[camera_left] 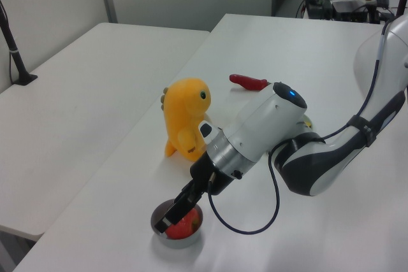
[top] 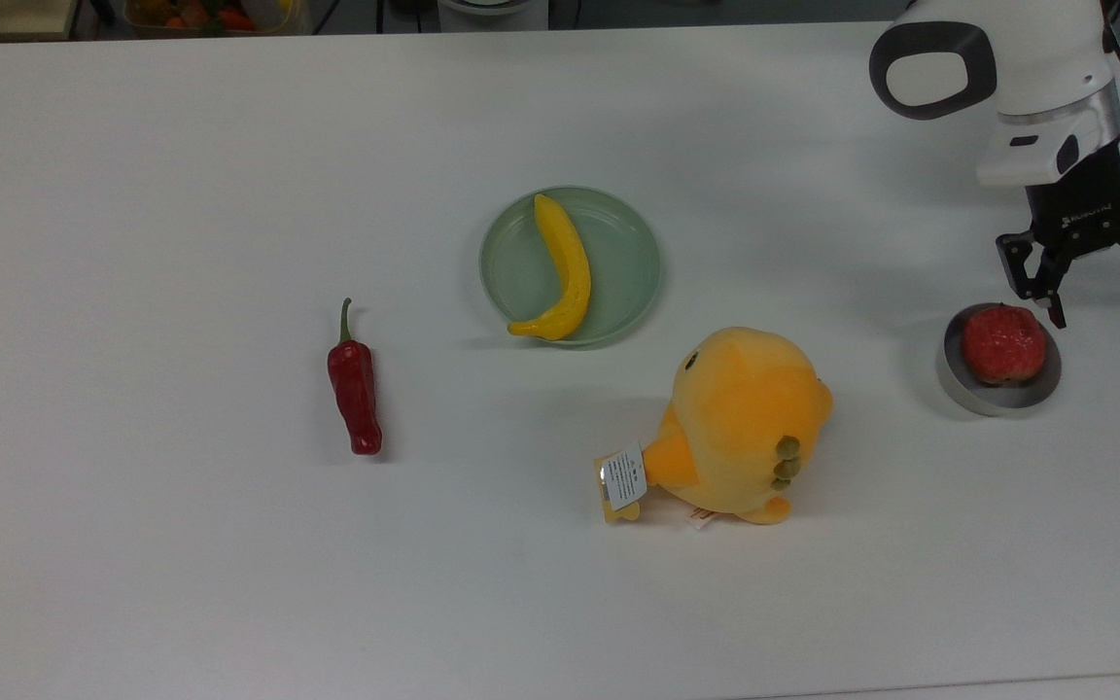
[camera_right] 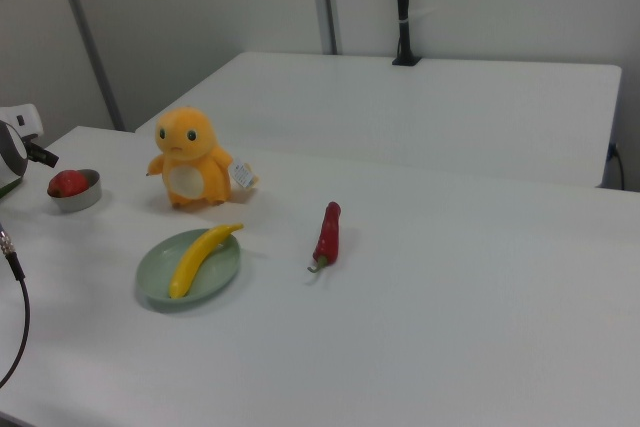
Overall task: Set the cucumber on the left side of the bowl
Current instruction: 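Lower the cucumber beside the bowl and open the gripper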
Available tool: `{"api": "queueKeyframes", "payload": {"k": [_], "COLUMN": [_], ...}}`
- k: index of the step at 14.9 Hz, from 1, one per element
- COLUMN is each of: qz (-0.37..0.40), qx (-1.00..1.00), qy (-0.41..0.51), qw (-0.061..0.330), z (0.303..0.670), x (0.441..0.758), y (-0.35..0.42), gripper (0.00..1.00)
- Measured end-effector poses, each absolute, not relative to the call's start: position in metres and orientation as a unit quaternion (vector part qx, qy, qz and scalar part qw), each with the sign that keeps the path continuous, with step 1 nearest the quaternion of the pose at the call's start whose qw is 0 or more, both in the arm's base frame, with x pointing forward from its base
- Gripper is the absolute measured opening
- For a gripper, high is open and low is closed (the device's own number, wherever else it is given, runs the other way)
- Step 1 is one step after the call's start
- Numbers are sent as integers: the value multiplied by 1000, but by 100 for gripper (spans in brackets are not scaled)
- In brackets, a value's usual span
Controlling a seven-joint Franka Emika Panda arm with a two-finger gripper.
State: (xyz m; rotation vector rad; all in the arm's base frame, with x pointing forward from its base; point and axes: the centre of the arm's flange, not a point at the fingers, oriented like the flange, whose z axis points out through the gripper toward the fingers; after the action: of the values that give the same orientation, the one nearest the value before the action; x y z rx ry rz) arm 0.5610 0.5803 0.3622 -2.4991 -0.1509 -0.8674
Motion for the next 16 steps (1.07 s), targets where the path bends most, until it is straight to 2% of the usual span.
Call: {"api": "queueKeyframes", "payload": {"k": [12, 16], "qz": [-322, -338], "qx": [-915, -908], "qy": [-52, -41], "qw": [239, 243], "z": [362, 383], "x": [567, 583], "y": [575, 562], "gripper": [80, 80]}}
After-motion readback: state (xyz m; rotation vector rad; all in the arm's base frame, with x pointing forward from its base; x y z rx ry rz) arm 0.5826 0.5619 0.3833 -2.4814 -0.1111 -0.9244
